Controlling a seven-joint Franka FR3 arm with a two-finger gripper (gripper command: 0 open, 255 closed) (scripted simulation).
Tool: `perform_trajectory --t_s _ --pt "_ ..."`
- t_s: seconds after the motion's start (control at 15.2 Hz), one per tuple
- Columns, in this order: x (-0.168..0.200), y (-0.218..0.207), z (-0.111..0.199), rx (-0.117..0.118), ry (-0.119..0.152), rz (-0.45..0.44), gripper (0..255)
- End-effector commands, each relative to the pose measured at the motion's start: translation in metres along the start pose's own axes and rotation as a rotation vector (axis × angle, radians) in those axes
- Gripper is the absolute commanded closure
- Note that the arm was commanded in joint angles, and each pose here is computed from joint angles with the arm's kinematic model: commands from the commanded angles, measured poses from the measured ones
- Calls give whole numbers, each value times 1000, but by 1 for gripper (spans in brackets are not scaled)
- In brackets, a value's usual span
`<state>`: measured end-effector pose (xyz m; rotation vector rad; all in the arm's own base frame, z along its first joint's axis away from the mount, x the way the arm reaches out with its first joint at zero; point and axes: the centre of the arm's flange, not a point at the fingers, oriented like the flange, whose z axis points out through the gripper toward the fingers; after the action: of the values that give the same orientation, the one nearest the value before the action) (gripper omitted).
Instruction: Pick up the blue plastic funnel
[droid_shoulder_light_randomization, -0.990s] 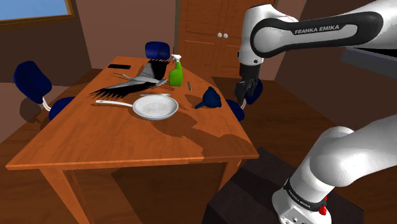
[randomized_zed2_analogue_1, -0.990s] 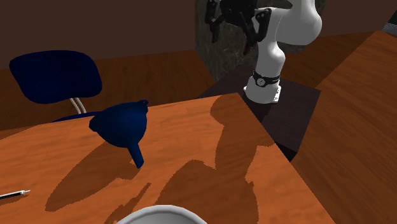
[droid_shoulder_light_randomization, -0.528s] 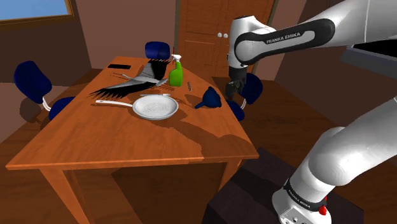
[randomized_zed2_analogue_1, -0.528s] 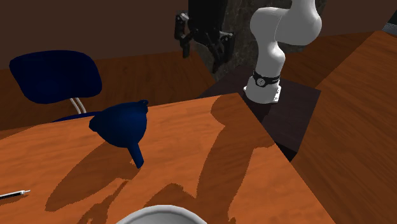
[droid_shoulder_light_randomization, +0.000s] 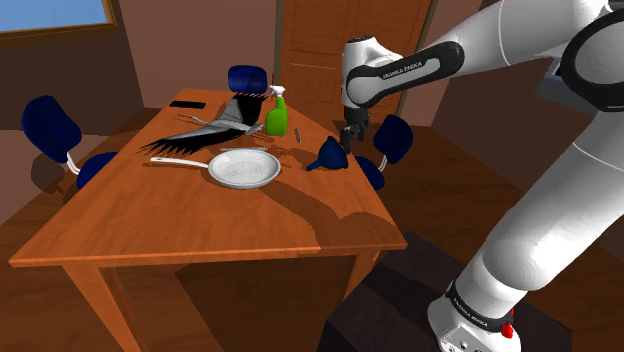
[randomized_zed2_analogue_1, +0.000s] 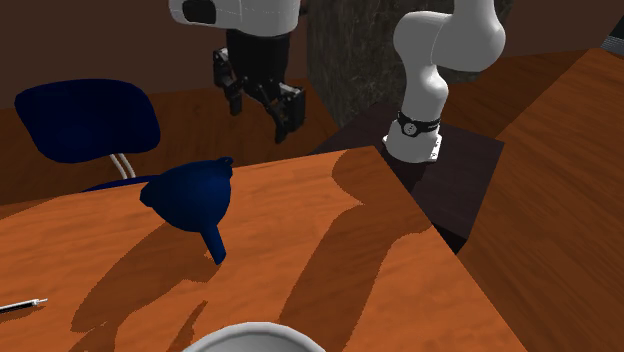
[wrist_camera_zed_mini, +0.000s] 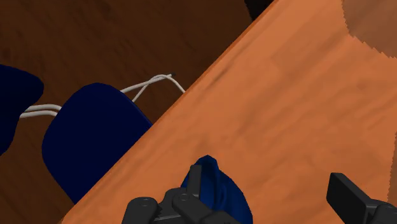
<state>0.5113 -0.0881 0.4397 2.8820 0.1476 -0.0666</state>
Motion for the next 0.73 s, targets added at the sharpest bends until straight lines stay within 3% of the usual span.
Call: perform_trajectory --t_s 0.0,0.2,0.66 --pt "23 12 8 -20 10 -7 0" --pt "53 27 20 -47 23 -17 0" --pt "55 20 51 -48 23 -17 0"
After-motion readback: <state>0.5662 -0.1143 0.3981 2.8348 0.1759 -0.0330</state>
